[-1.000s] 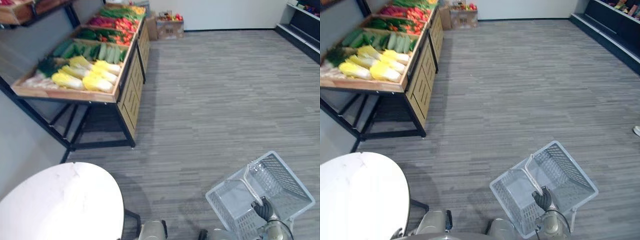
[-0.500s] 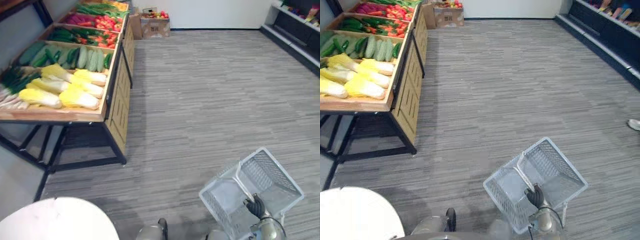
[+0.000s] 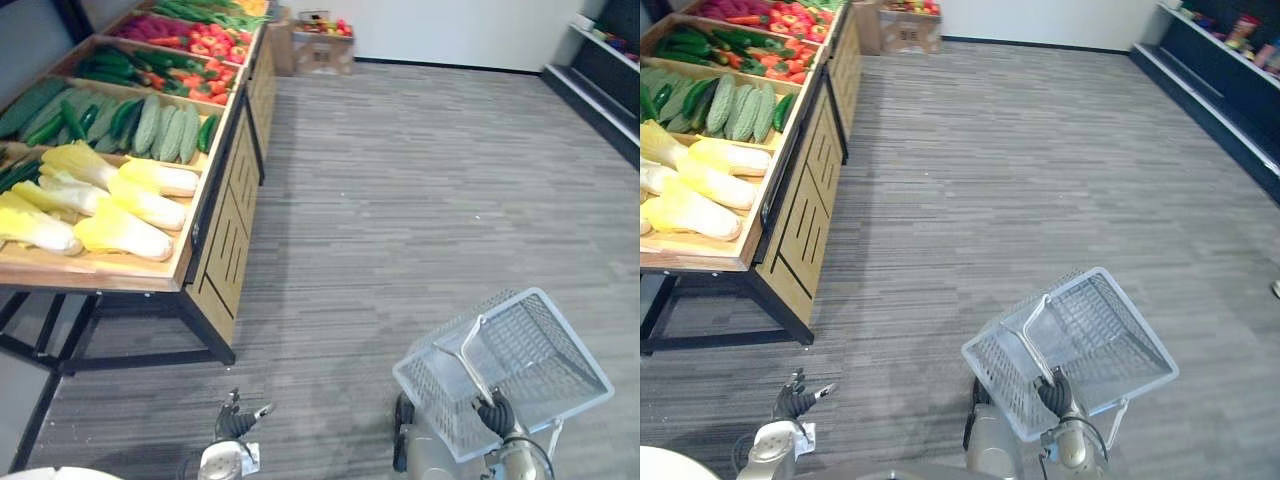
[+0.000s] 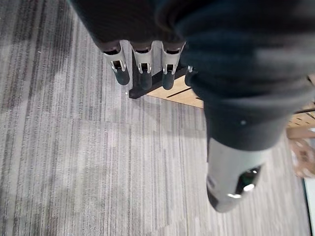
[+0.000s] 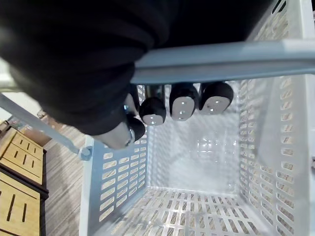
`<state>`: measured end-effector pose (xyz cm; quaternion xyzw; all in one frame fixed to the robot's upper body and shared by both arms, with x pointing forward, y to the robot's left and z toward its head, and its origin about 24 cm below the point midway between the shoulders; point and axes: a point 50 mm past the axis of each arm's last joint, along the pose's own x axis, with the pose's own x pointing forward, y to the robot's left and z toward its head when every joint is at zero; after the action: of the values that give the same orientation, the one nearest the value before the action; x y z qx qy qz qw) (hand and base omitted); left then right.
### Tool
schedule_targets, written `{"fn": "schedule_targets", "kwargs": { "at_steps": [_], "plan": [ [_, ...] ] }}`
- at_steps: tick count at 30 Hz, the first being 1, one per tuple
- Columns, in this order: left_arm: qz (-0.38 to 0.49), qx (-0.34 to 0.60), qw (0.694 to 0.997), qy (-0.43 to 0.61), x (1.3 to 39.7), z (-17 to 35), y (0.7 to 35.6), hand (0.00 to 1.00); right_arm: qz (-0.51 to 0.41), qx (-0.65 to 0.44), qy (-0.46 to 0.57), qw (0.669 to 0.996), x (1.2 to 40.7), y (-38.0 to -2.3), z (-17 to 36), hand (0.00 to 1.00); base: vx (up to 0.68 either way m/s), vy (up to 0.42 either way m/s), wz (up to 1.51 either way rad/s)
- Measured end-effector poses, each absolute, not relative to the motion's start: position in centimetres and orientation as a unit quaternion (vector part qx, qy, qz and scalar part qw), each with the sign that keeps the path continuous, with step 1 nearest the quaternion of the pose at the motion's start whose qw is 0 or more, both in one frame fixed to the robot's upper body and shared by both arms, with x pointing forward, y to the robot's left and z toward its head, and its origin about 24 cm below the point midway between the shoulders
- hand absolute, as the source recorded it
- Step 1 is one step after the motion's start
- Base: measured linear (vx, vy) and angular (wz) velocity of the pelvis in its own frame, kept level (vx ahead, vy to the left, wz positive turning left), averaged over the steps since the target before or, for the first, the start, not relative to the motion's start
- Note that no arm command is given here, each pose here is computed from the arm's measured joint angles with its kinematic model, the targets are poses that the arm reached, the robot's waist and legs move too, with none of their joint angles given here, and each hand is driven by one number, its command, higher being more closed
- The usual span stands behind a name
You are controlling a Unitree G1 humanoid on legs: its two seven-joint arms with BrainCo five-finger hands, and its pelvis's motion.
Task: Pick vegetable in the basket
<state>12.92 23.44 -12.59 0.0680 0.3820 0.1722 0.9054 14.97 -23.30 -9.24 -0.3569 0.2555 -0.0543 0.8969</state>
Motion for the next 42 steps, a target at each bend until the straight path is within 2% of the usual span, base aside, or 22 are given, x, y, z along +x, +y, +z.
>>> {"fn": "schedule_targets", "kwargs": {
  "at_steps": [2, 4, 6, 10, 14, 18, 23, 29, 32, 36, 42],
  "plan": [
    [0.171, 0.067, 0.887, 0.423, 11.2, -13.8, 22.6, 0.00, -0.066, -0.357, 0.253, 0.897, 15.5, -23.7, -9.0, 1.00, 0.42, -0.334, 0.15],
    [0.188, 0.067, 0.843, 0.500, 7.0, -15.5, 22.3, 0.00, -0.068, -0.357, 0.251, 0.897, 15.9, -23.9, -8.8, 1.00, 0.41, -0.348, -0.03],
    [0.215, 0.056, 0.812, 0.539, 4.3, -16.2, 22.2, 0.00, -0.061, -0.359, 0.267, 0.892, 15.2, -24.4, -9.1, 1.00, 0.39, -0.281, 0.09],
    [0.222, 0.049, 0.784, 0.577, 1.0, -16.6, 21.5, 0.00, -0.064, -0.362, 0.297, 0.881, 13.8, -25.8, -9.6, 1.00, 0.42, -0.132, 0.19],
    [0.223, 0.035, 0.795, 0.563, 0.7, -16.5, 20.8, 0.00, -0.076, -0.365, 0.307, 0.876, 13.6, -26.7, -9.6, 1.00, 0.39, -0.021, 0.25],
    [0.220, 0.030, 0.810, 0.542, 2.1, -16.3, 20.8, 0.00, -0.063, -0.362, 0.300, 0.880, 14.1, -26.4, -9.5, 1.00, 0.38, 0.115, 0.28],
    [0.232, 0.040, 0.828, 0.509, 4.8, -15.6, 22.4, 0.00, -0.027, -0.353, 0.268, 0.896, 15.1, -24.0, -9.6, 1.00, 0.23, 0.133, 0.41],
    [0.228, 0.036, 0.820, 0.523, 4.4, -16.0, 21.7, 0.00, -0.009, -0.363, 0.249, 0.898, 15.9, -23.6, -9.3, 1.00, 0.24, 0.147, 0.59],
    [0.231, 0.057, 0.816, 0.527, 3.7, -15.8, 23.0, 0.00, 0.007, -0.347, 0.246, 0.905, 16.4, -21.7, -9.7, 1.00, 0.25, 0.117, 0.58],
    [0.235, 0.064, 0.814, 0.527, 3.7, -15.6, 23.1, 0.00, -0.015, -0.322, 0.270, 0.907, 15.6, -21.0, -10.8, 1.00, 0.34, 0.030, 0.91],
    [0.252, 0.041, 0.836, 0.486, 6.0, -15.2, 23.1, 0.00, -0.093, -0.279, 0.324, 0.899, 14.4, -22.8, -12.1, 1.00, 0.35, -0.098, 1.23]
  ]
}}
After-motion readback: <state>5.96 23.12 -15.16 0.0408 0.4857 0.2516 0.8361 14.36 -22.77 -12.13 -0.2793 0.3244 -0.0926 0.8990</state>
